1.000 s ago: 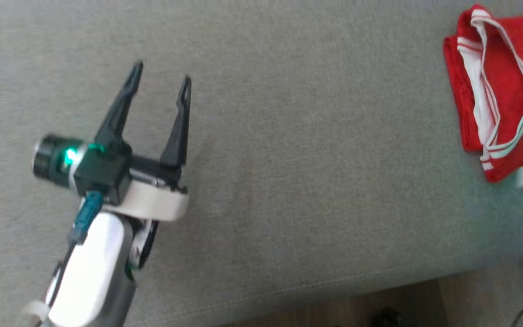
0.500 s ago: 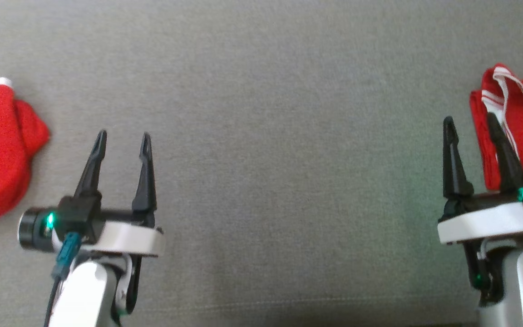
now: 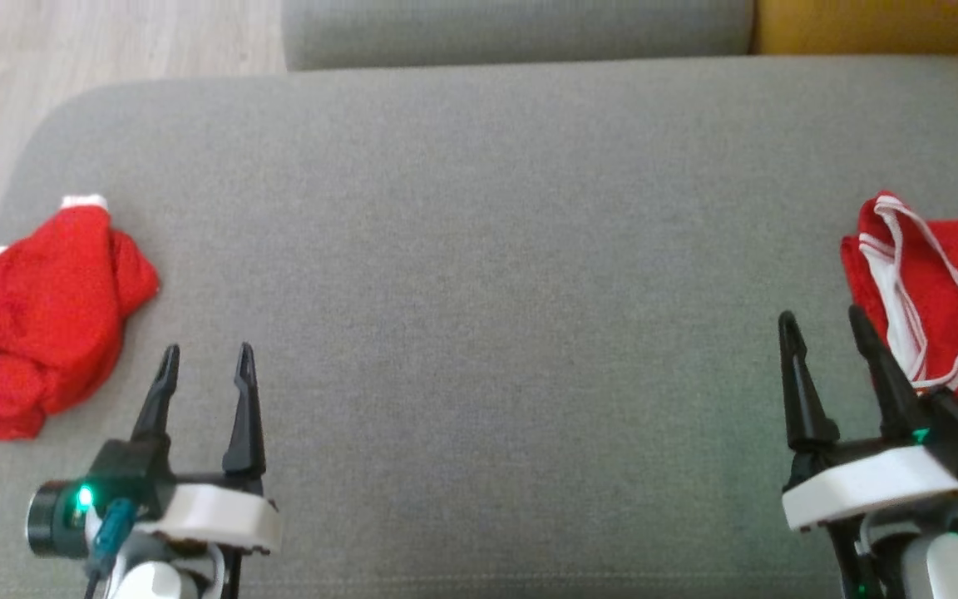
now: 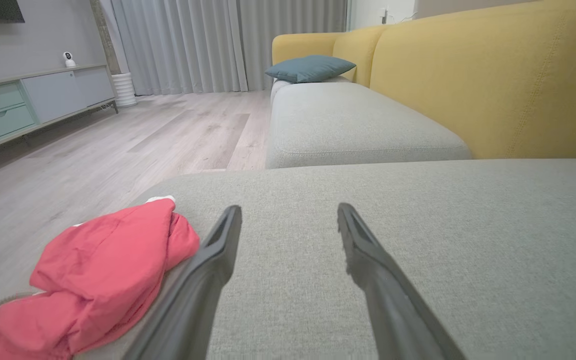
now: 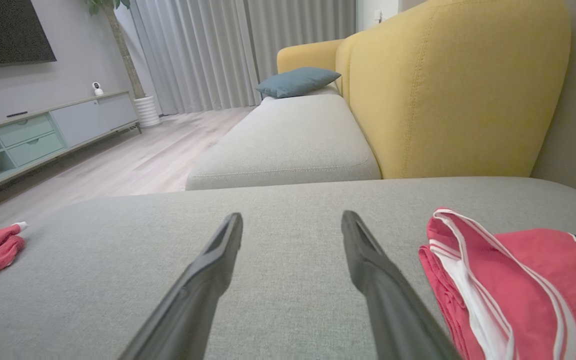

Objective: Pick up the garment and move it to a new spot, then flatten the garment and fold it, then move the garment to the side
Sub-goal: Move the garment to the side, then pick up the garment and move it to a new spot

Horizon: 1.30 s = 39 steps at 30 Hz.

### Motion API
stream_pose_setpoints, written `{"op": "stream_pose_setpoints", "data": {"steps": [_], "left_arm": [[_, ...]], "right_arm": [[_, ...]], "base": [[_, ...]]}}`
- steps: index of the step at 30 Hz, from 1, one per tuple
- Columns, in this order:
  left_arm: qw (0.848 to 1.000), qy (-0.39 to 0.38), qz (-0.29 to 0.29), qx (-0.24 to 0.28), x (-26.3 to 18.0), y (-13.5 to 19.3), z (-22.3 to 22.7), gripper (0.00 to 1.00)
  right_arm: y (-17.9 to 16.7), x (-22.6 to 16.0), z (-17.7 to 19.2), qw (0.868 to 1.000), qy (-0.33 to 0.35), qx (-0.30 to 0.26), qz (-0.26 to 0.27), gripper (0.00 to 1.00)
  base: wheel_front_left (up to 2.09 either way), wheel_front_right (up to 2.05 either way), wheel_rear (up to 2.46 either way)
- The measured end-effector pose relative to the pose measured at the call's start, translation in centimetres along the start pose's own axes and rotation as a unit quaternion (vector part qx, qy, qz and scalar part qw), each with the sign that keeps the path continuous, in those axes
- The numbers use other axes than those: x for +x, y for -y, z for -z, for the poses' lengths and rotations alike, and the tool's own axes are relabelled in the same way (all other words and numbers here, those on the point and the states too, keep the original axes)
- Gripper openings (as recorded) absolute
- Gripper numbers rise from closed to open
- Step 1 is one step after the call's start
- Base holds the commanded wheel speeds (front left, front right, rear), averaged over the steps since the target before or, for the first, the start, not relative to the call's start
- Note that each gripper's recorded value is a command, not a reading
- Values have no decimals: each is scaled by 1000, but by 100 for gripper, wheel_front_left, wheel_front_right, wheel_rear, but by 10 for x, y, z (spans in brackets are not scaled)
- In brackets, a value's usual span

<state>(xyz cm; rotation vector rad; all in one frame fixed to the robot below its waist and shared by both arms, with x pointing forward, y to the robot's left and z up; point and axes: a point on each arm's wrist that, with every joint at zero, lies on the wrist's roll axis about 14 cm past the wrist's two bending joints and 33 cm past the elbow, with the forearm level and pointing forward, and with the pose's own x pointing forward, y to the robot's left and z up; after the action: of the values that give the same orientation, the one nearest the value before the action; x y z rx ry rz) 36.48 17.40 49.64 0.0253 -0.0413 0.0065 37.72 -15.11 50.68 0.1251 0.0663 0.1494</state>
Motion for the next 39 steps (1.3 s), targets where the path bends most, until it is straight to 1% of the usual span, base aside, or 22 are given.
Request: {"op": "stream_pose_setpoints", "data": {"steps": [10, 16, 34, 39], "left_arm": [[1000, -7, 6, 2, -29, 2, 1, 100], [1000, -9, 14, 0, -31, 6, 0, 100], [1000, -7, 8, 5, -33, 0, -2, 100], [1000, -4, -12, 5, -37, -12, -4, 100]], "right_arm": [[0, -33, 0, 1000, -8, 3, 7, 100], [2, -41, -1, 1000, -7, 2, 12, 100], [1, -37, -2, 1000, -8, 5, 8, 100], [-11, -27, -5, 1000, -7, 2, -13, 100]], "base": [[0, 0, 0], [0, 0, 0], [0, 0, 0], [0, 0, 0]]}}
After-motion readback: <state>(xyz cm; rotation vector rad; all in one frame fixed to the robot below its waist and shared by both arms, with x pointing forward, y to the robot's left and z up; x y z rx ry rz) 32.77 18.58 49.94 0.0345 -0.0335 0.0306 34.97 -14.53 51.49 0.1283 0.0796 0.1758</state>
